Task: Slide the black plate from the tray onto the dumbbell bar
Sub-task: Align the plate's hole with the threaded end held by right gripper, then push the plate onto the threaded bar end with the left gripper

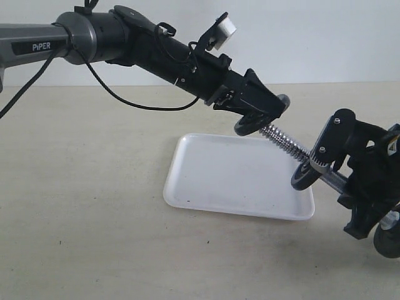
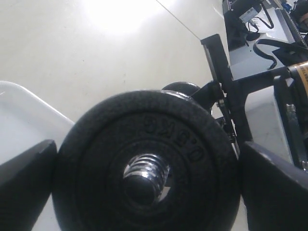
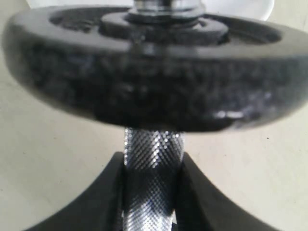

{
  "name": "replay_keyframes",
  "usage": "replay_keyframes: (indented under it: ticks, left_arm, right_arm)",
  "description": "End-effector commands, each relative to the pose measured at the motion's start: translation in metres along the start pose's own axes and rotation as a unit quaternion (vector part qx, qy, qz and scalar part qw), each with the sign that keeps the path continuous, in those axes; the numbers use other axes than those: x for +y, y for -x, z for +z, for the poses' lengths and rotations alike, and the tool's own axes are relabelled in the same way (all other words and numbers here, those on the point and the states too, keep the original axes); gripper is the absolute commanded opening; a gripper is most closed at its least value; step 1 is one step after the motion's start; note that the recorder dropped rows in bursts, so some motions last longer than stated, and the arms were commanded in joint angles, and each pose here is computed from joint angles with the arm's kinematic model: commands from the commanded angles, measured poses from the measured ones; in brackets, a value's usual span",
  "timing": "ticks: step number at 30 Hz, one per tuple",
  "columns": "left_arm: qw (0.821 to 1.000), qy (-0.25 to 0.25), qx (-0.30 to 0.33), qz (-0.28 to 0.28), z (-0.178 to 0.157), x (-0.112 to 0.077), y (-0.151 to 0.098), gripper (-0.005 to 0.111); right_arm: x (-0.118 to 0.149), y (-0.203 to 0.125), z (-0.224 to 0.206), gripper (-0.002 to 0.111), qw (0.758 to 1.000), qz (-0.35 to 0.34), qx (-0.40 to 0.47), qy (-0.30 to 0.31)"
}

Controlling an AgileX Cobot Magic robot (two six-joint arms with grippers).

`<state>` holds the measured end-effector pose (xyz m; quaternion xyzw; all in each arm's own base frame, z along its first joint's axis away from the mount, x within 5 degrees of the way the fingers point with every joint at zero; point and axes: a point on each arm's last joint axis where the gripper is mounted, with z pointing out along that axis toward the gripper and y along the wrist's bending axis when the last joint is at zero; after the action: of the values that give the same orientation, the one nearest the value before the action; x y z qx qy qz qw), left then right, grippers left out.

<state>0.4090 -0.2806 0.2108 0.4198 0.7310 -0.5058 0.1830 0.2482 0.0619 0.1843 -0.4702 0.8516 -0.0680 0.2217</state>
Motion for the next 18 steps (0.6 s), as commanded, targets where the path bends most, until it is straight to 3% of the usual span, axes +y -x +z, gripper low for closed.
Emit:
replay_keyframes:
  ticks: [1, 18]
  left_arm:
    - [1.0, -0.016, -0.023, -0.001, -0.0035, -0.0103, 0.0096, 0.004]
    - [1.0, -0.015, -0.022, 0.0, -0.0035, -0.0102, 0.0095, 0.004]
  right_arm:
    - [-0.0404, 0.0453, -0.0372, 0.0, 0.948, -0.005, -0.239, -0.212]
    - [-0.0419, 0.047, -0.0389, 0.0, 0.943, -0.007, -0.249, -0.222]
